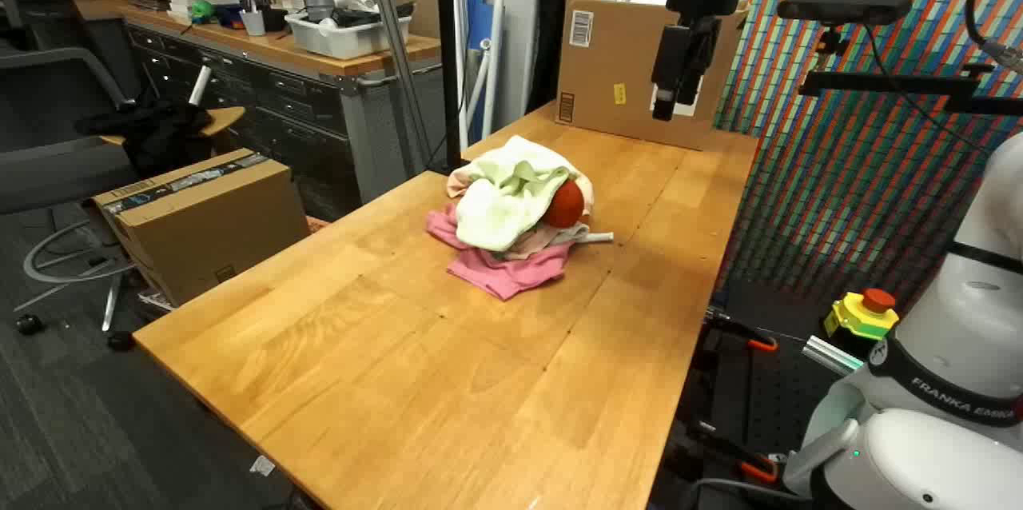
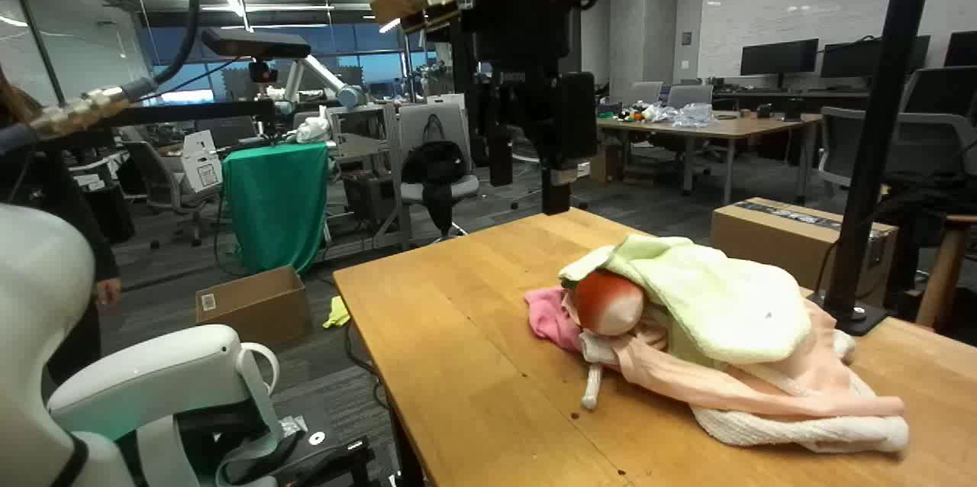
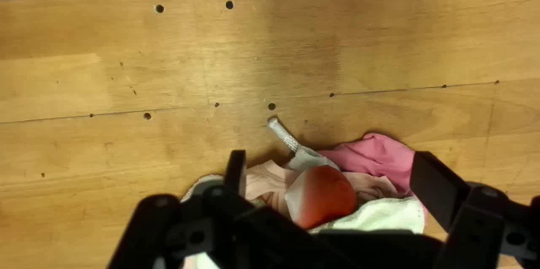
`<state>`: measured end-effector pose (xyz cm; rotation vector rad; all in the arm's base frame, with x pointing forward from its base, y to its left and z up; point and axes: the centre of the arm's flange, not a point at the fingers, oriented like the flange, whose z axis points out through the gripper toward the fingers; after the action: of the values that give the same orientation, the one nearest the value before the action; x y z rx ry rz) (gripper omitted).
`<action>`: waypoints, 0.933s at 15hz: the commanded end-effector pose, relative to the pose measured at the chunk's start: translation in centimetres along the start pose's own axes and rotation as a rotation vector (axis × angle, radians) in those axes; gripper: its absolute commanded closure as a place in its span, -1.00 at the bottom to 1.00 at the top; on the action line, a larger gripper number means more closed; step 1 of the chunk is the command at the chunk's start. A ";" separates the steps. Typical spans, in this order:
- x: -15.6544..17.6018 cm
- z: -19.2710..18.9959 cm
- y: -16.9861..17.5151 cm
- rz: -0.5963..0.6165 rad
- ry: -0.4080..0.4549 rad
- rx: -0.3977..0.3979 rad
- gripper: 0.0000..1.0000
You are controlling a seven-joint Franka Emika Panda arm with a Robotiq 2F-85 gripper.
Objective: Pick up the cloths and put them around the table.
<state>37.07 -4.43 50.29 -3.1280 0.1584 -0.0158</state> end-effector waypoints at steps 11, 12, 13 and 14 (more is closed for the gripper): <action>2.0 -0.7 -1.0 -0.044 -0.045 -0.039 -1.00; 2.5 -0.8 -1.3 -0.057 -0.054 -0.048 -1.00; 3.0 -0.8 -1.7 -0.067 -0.062 -0.059 -1.00; 3.6 -1.0 -2.1 -0.079 -0.069 -0.069 -1.00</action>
<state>38.43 -3.43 49.96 -3.1572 0.1051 0.0484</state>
